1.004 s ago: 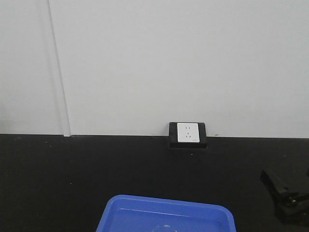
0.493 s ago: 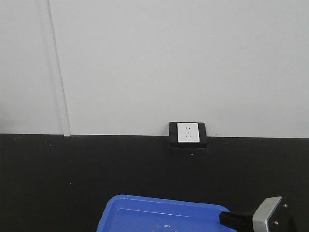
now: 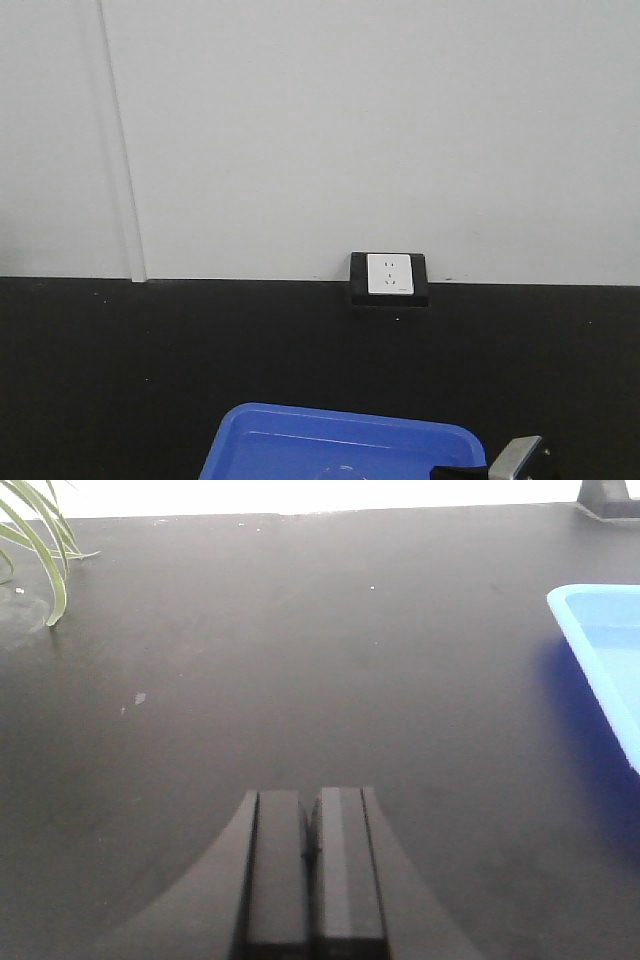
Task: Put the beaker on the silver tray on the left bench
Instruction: 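Lower the open right gripper around the beaker rim, then close the right gripper on the beaker and lift it from the tray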
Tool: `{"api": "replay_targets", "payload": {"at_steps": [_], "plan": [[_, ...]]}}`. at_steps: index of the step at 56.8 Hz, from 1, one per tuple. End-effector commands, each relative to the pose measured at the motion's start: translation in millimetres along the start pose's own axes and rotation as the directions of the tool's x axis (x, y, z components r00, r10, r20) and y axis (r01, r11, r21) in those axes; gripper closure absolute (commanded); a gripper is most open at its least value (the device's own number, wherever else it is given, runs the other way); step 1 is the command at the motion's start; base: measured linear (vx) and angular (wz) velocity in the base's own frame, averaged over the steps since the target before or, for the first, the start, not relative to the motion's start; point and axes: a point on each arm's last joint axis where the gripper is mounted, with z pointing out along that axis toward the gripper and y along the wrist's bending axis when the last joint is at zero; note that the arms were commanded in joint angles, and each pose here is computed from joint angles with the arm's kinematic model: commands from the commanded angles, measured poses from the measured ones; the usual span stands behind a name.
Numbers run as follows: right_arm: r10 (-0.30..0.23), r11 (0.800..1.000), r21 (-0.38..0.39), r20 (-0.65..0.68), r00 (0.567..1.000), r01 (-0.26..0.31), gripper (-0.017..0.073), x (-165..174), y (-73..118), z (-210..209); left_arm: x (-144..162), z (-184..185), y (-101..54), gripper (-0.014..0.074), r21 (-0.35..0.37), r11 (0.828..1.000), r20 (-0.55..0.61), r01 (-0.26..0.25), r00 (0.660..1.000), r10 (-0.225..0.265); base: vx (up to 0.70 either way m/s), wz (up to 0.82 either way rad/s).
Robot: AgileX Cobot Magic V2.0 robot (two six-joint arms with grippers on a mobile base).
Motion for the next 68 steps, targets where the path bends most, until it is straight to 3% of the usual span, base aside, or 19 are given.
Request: {"api": "replay_targets", "payload": {"at_steps": [1, 10, 25, 44, 54, 60, 68], "plan": [[-0.044, 0.998, -0.034, 0.128, 0.991, 0.048, -0.0023, -23, -0.8, 8, 1, 2, -0.7, 0.0592, 0.008, 1.000, 0.066, 0.003, 0.998, -0.003, 0.00, 0.00], [-0.079, 0.994, -0.066, 0.076, 0.994, 0.084, -0.0023, -23, 5.2, 31, 1, 2, -0.7, 0.0592, 0.008, 1.000, 0.066, 0.003, 0.998, -0.003, 0.00, 0.00], [-0.088, 0.992, -0.089, -0.002, 0.996, 0.087, -0.0023, -8, 9.4, 49, 1, 2, -0.7, 0.0592, 0.008, 1.000, 0.066, 0.003, 0.998, -0.003, 0.00, 0.00], [-0.034, 0.988, -0.148, 0.067, 0.997, 0.044, -0.0023, -3, 1.9, 70, 1, 2, -0.7, 0.0592, 0.008, 1.000, 0.066, 0.003, 0.998, -0.003, 0.00, 0.00], [-0.082, 0.977, -0.192, 0.070, 0.994, 0.094, -0.0023, -6, 14.6, 91, 1, 2, -0.7, 0.0592, 0.008, 1.000, 0.066, 0.003, 0.998, -0.003, 0.00, 0.00], [-0.088, 0.978, -0.181, 0.073, 0.993, 0.100, -0.0017, -9, 19.3, 105, 1, 2, -0.7, 0.0592, 0.008, 1.000, 0.066, 0.003, 0.998, -0.003, 0.00, 0.00], [-0.053, 0.988, -0.137, 0.112, 0.992, 0.068, 0.0025, -14, 19.7, 121, 1, 2, -0.7, 0.0592, 0.008, 1.000, 0.066, 0.003, 0.998, -0.003, 0.00, 0.00]]}}
